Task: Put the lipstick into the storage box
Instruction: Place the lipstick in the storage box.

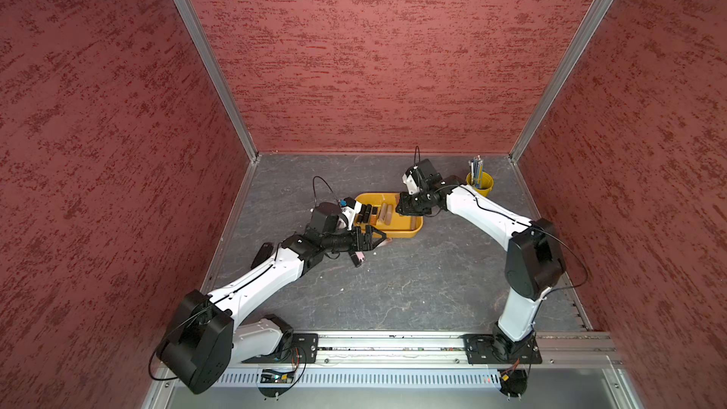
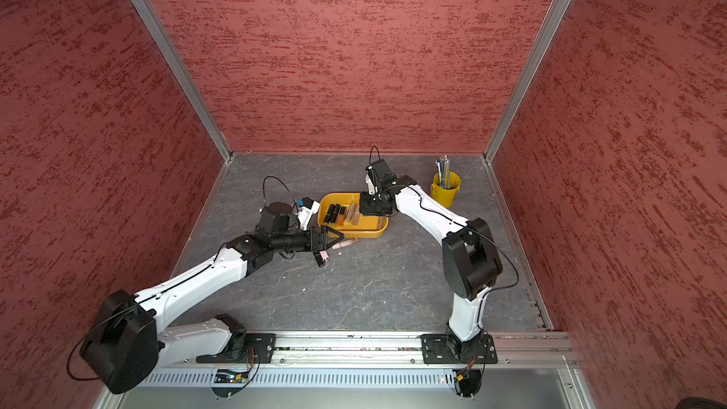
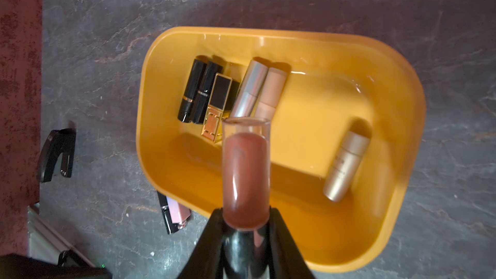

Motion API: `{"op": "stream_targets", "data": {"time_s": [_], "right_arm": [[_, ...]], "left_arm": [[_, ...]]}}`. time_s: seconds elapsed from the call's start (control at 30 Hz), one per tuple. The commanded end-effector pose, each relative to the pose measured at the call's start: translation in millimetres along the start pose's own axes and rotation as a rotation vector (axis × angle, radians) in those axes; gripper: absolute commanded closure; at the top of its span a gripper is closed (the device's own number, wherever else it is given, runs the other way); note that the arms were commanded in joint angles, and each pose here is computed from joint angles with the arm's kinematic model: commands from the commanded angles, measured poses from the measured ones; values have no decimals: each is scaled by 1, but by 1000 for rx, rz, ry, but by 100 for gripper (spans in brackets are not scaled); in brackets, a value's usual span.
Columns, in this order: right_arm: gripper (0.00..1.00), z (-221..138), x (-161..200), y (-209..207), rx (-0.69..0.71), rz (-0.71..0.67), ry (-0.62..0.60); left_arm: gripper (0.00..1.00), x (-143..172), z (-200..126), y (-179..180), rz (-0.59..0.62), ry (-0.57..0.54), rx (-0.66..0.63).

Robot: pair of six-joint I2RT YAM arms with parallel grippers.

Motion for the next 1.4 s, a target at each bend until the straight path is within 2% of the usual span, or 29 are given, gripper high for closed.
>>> {"op": "stream_targets", "data": {"time_s": [0.0,0.4,1.1,1.37], "right_arm": [[80,10,-10,-4,30,1,3],[80,51,-21,-10,56,41,49],[79,93,-27,-27,83,108,82],[71,97,-28,-29,77,123,84]], "left_arm": [[0,-6,-2,-2,24,-3,-28],[0,7,0,14,-25,59,-140],[0,19,-7,22,-70,80,-196],[0,21,-8,24,-79,83,-204]]}}
Point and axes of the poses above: each gripper's point midway between its finger pads, its own z axis out along the fingers, its own y axis along the line the jaws close on, x = y × z, the point moved 7 cm from there along -z, back along the fingers, and after that the axes turned 15 degrees about z, right-handed, at the moved point
